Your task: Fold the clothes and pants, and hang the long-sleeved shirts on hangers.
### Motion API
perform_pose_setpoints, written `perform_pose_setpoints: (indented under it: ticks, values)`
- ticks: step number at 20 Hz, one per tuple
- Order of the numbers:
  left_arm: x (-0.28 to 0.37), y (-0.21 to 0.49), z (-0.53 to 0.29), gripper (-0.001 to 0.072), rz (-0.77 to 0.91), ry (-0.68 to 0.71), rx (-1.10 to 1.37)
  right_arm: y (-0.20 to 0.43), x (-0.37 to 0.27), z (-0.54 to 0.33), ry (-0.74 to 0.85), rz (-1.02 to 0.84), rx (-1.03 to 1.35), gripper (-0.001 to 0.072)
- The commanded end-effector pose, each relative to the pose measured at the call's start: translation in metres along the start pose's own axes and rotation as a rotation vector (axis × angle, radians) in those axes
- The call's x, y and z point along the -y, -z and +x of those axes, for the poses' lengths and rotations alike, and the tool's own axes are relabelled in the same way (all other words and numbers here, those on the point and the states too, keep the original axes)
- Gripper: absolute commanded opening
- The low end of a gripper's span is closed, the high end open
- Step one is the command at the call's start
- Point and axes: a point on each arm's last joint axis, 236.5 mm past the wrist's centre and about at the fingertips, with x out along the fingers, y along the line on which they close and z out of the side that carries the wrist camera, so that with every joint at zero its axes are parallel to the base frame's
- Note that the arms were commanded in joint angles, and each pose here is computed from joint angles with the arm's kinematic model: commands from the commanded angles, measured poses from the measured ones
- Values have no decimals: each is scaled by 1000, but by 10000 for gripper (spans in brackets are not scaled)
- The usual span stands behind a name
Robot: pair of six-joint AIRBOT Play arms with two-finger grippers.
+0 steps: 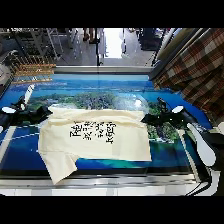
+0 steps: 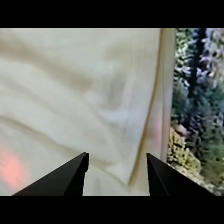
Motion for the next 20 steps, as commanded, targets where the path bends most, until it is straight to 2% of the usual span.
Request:
perform_pose_setpoints:
  ticks: [1,8,10,12,13,14,15,16,20]
  values:
    - [-17,7,-11,475,9,-75,-35,2,3,2,9,-6,-9,416]
    - [-28,33,20,475,-3,-92,-125,9,-11,18,3,-62,-36,392]
    - [-27,30,27,475,-20,-82,-108,7,-12,21,13,-73,-26,322]
    - [-22,14,29,450,-43,-62,-39,5,-12,21,16,-69,-20,202]
    - [-19,9,30,371,-49,-51,-19,5,-12,21,16,-68,-20,135]
    - [-16,8,32,246,-48,-46,-13,5,-12,21,15,-68,-20,74]
    - [-13,11,33,117,-42,-44,-21,6,-12,21,14,-68,-21,29]
    - [-10,14,34,1,-38,-40,-32,6,-13,21,11,-66,-23,17]
    - [1,15,16,5,-2,-9,-68,-1,-25,6,-18,-99,-46,14]
